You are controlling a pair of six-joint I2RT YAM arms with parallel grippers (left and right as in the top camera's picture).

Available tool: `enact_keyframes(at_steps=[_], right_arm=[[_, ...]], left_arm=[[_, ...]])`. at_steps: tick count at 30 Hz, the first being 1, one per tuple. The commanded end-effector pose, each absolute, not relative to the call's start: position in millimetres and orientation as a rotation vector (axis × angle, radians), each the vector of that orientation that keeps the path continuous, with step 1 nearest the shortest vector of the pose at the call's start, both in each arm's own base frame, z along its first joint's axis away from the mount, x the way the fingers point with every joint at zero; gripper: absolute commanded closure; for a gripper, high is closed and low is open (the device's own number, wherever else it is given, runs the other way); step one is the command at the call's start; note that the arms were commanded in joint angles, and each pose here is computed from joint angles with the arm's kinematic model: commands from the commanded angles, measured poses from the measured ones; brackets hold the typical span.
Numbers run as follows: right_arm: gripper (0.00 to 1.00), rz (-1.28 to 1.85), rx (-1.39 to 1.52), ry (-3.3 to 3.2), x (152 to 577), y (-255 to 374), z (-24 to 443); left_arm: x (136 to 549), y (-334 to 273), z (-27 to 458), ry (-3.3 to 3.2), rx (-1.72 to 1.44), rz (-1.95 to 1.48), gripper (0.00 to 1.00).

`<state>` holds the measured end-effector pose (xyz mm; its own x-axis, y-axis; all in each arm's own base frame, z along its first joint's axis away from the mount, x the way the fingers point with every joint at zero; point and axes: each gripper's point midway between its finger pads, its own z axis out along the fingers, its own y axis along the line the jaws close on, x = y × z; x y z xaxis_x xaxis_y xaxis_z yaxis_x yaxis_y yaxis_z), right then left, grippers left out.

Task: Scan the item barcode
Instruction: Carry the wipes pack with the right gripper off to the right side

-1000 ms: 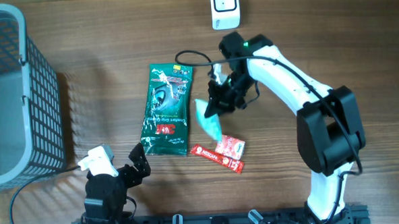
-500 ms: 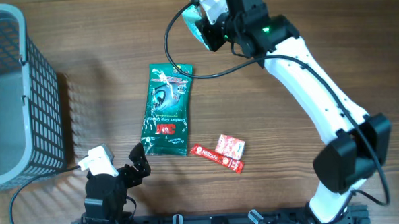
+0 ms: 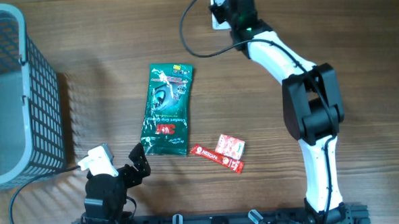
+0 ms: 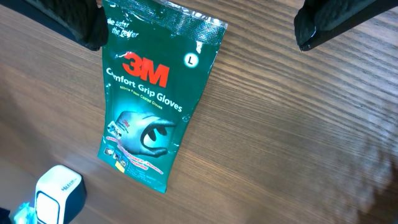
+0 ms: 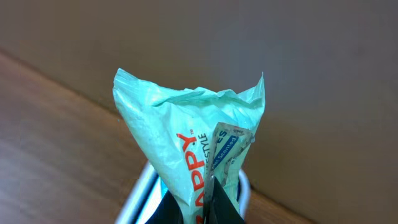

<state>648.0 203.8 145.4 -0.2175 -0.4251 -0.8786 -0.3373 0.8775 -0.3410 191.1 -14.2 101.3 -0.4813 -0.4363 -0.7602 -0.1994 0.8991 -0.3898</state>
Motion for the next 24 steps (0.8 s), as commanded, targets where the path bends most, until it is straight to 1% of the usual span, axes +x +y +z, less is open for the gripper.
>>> enact_keyframes(at_steps=[1, 4, 6, 8, 10, 11, 13, 15, 16, 18, 20, 22, 24], right_arm=[[0.96, -0.002, -0.511, 1.779, 655.6, 213.8, 166.3], [0.96, 0.096, -0.368, 1.801, 658.8, 212.6, 178.7], [0.96, 0.098, -0.330, 1.835, 658.3, 206.8, 188.0], [0.96, -0.017, -0.235, 1.877, 653.8, 172.7, 216.7], [0.96, -0.214, -0.095, 1.926, 644.8, 110.1, 236.5], [0.96, -0.313, -0.032, 1.963, 638.8, 76.0, 237.4], [0.96, -0.545, 0.121, 2.076, 619.9, -17.1, 221.1], [0.96, -0.693, 0.254, 2.237, 586.9, -115.8, 186.2], [0.96, -0.719, 0.292, 2.263, 577.9, -138.9, 179.3], [0.96, -0.756, 0.428, 2.340, 544.5, -216.6, 150.3], [0.96, -0.729, 0.484, 2.395, 525.4, -252.5, 128.8], [0.96, -0.727, 0.632, 2.500, 482.3, -302.6, 85.3], [0.95, -0.706, 0.780, 2.506, 461.0, -324.6, 69.5]], left_arm=[[191.1, -16.3, 99.7, 2.086, -0.446, -0.314, 0.00], [191.1, -16.3, 99.8, 2.085, -0.446, -0.314, 0.00], [191.1, -16.3, 99.8, 2.085, -0.446, -0.314, 0.00], [191.1, -16.3, 99.8, 2.085, -0.446, -0.314, 0.00], [191.1, -16.3, 99.8, 2.085, -0.446, -0.314, 0.00], [191.1, -16.3, 99.8, 2.085, -0.446, -0.314, 0.00], [191.1, -16.3, 99.7, 2.086, -0.446, -0.314, 0.00], [191.1, -16.3, 99.7, 2.086, -0.446, -0.314, 0.00], [191.1, -16.3, 99.7, 2.086, -0.446, -0.314, 0.00], [191.1, -16.3, 99.8, 2.085, -0.446, -0.314, 0.00], [191.1, -16.3, 99.8, 2.085, -0.446, -0.314, 0.00], [191.1, -16.3, 99.8, 2.085, -0.446, -0.314, 0.00], [191.1, -16.3, 99.8, 2.085, -0.446, -0.314, 0.00]])
